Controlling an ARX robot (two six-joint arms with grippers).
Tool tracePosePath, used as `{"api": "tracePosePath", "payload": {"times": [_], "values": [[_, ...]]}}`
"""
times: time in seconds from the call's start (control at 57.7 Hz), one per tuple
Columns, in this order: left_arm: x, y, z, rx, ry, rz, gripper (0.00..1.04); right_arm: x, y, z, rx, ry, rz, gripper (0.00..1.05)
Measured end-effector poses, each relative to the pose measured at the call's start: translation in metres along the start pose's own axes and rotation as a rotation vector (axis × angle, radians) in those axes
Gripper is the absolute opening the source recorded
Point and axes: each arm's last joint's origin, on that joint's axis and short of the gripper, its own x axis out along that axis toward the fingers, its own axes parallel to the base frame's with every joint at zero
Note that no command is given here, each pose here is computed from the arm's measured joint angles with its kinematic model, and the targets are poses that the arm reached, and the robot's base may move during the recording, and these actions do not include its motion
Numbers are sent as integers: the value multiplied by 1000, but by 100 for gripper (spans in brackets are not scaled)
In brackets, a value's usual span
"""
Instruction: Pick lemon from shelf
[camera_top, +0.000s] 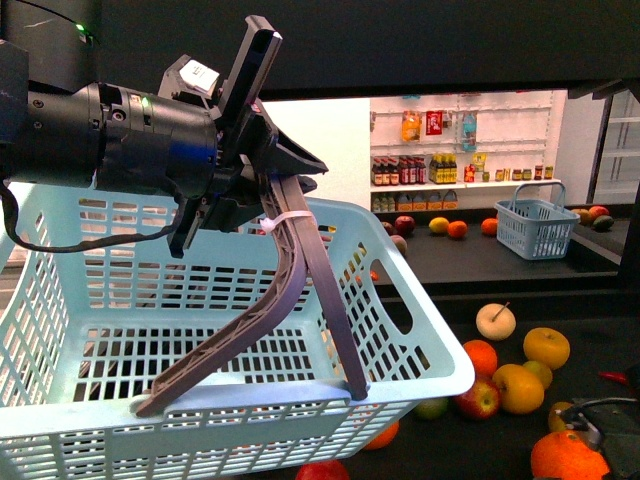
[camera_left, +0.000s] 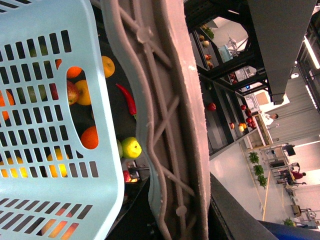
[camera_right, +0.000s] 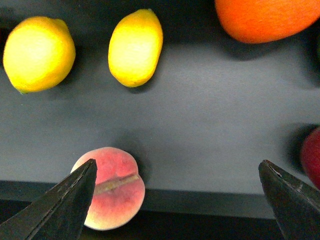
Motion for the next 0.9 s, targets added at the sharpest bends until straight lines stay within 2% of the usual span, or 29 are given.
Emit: {"api": "tracePosePath", "payload": {"times": [0.104,0.398,0.901], "values": [[0,0,0,-1,0,0,14,25,8,6,-18,5,-36,97],[0,0,0,0,0,0,14,68,33,20,-18,11,-35,97],[0,0,0,0,0,0,14,113,46,45,-12,1,-46,97]]}}
